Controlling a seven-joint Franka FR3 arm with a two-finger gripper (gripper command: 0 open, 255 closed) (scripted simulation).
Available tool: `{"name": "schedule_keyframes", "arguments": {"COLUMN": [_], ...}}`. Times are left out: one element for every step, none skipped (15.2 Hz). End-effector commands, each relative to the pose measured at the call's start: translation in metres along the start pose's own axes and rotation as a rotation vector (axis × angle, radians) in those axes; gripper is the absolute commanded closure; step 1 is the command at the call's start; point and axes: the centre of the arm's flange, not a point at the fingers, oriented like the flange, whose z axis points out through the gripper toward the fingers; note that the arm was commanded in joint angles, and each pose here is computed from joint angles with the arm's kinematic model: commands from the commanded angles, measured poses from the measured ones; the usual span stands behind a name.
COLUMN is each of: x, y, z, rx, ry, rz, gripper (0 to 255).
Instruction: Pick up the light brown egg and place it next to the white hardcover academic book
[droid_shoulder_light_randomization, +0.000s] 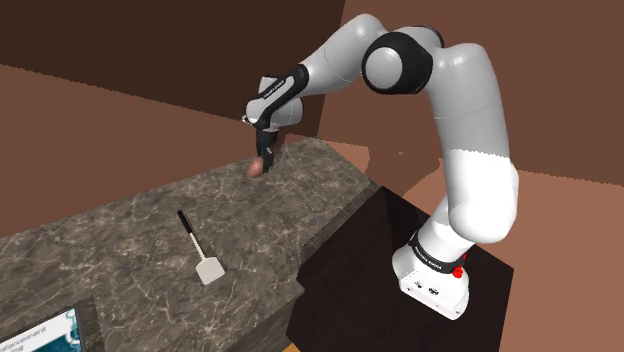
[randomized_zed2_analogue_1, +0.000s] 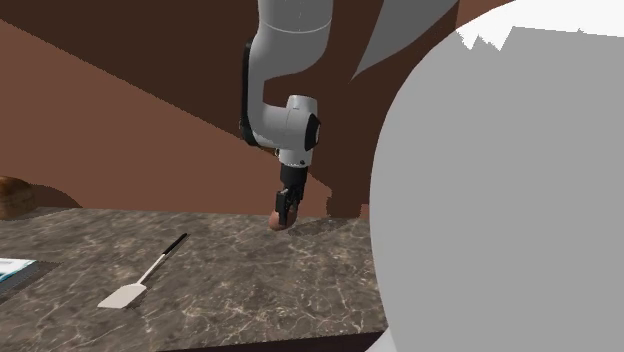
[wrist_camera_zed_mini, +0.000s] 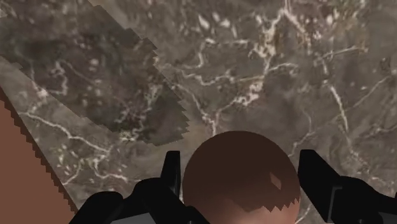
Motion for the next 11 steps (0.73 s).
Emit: {"name": "schedule_keyframes", "arguments": {"x": [0.001,0.002,0.003,0.003,0.004,0.004,0.005,0.006,0.006,0.007,0.007], "y": [-0.001,-0.002,-0.002,-0.003,-0.003,-0.004,-0.004,-0.005,-0.005,-0.006,-0.007], "z": [-0.010,-0.016,-0.021,-0.026,-0.031,-0.037,-0.042,-0.047,-0.052,-0.057,-0.063], "rx": [0.000,0.000,0.000,0.000,0.000,0.000,0.000,0.000,0.000,0.000,0.000], "ry": [0.000,0.000,0.000,0.000,0.000,0.000,0.000,0.000,0.000,0.000,0.000], "rz": [0.000,0.000,0.000,0.000,0.000,0.000,0.000,0.000,0.000,0.000,0.000], "gripper": [255,255,255,255,255,255,255,255,255,255,255]}}
